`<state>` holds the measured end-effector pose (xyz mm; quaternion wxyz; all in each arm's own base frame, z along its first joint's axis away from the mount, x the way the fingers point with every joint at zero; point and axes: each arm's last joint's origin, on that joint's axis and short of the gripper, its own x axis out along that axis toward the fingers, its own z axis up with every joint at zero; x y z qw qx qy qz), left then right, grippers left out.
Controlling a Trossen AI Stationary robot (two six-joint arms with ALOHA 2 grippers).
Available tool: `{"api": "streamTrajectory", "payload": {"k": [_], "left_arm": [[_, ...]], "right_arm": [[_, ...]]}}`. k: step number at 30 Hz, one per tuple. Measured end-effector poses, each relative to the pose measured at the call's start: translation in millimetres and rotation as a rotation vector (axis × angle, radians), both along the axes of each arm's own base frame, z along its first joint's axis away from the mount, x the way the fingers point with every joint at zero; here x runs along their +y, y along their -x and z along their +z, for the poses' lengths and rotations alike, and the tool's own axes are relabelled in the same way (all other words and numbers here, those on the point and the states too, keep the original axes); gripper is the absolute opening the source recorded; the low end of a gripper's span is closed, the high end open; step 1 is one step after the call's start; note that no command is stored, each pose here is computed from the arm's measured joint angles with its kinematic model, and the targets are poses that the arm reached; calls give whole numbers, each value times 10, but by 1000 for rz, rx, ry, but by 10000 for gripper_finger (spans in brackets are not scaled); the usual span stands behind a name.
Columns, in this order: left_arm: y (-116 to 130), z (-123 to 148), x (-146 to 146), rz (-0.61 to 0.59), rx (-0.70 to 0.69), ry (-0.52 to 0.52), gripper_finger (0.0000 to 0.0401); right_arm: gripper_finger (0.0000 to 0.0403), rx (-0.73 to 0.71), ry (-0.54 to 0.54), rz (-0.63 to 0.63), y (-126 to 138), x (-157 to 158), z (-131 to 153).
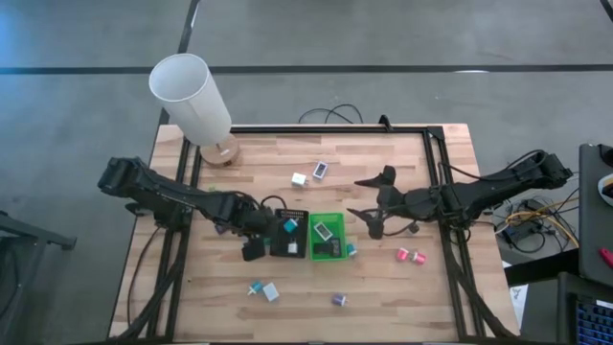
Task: Pick & Place Office items
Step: Put the blue timer into the green bin
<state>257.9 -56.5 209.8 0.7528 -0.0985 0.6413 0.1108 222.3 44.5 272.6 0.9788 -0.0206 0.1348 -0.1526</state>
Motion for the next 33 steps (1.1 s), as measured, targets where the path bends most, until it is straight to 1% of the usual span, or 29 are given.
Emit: {"api": "streamTrajectory", "payload": {"k": [6, 10, 17, 26, 29, 33], "left_arm": [[190, -17, 37, 136, 189, -15, 307], [249, -12, 50, 176, 245, -31, 307], [297, -95, 59, 199, 267, -38, 307], [480, -375, 66, 201, 339, -50, 307], [541, -440, 59, 193, 327, -36, 307], [618, -482, 64, 211, 269, -12, 307]], "right_arm": [[366, -2, -28, 9, 1, 4, -17], [366, 4, -28, 10, 6, 3, -40], [366, 6, -28, 10, 6, 3, -46], [366, 8, -21, 12, 6, 3, -46], [366, 8, -21, 12, 6, 3, -45], [366, 7, -21, 12, 6, 3, -45]]}}
